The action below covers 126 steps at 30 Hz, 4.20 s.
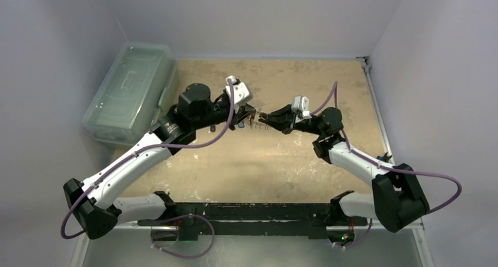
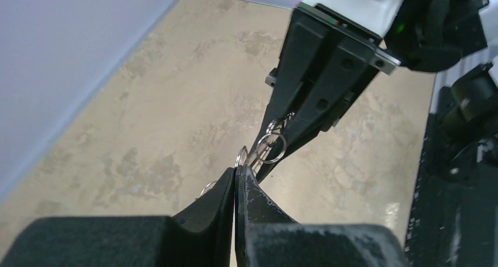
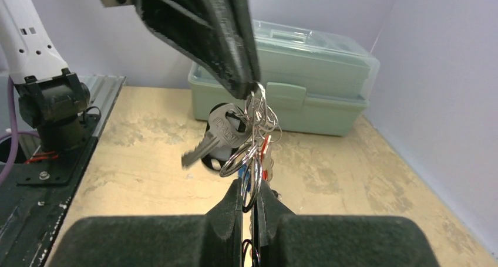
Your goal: Remove the keys from the keyring
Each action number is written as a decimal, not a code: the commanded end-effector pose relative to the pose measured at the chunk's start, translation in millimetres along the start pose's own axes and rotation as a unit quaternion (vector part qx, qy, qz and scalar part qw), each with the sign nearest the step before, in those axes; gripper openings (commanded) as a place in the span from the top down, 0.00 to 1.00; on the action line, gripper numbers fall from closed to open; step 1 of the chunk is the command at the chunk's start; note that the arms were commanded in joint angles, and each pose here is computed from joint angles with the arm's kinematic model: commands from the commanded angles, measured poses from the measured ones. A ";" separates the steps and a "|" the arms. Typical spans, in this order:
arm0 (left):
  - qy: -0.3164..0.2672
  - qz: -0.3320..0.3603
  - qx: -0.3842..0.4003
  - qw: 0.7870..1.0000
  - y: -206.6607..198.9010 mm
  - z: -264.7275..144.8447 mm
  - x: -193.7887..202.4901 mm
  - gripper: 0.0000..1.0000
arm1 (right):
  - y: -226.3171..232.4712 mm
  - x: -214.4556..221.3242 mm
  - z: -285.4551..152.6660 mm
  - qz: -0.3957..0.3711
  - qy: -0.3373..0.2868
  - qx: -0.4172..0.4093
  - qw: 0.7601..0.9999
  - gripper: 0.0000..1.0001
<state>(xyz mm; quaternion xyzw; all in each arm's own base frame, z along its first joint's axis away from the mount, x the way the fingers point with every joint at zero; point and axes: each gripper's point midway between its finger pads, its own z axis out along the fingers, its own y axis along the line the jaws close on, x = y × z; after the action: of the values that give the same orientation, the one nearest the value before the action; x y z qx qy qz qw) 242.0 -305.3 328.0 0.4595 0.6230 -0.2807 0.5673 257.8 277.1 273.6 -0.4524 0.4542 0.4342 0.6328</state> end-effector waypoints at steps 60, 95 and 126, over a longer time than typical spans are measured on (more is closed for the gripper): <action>0.171 0.408 0.158 0.883 6.1 -7.9 38.8 0.67 | 25.8 29.6 -0.5 -0.027 0.136 -0.091 0.986 1.00; 0.240 0.064 0.118 0.962 -3.7 4.3 58.3 1.00 | -32.8 40.8 -34.6 0.067 0.140 0.008 0.988 0.37; 0.189 -0.297 0.103 0.930 0.2 37.0 44.4 1.00 | -13.6 32.3 -13.5 0.018 0.169 -0.009 0.985 0.52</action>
<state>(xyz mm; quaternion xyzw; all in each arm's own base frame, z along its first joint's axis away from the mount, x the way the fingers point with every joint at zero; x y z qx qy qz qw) 263.8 -314.3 252.5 0.3547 0.8225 -0.3586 0.2628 254.7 261.9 226.1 -0.5079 0.5810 0.4074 0.4884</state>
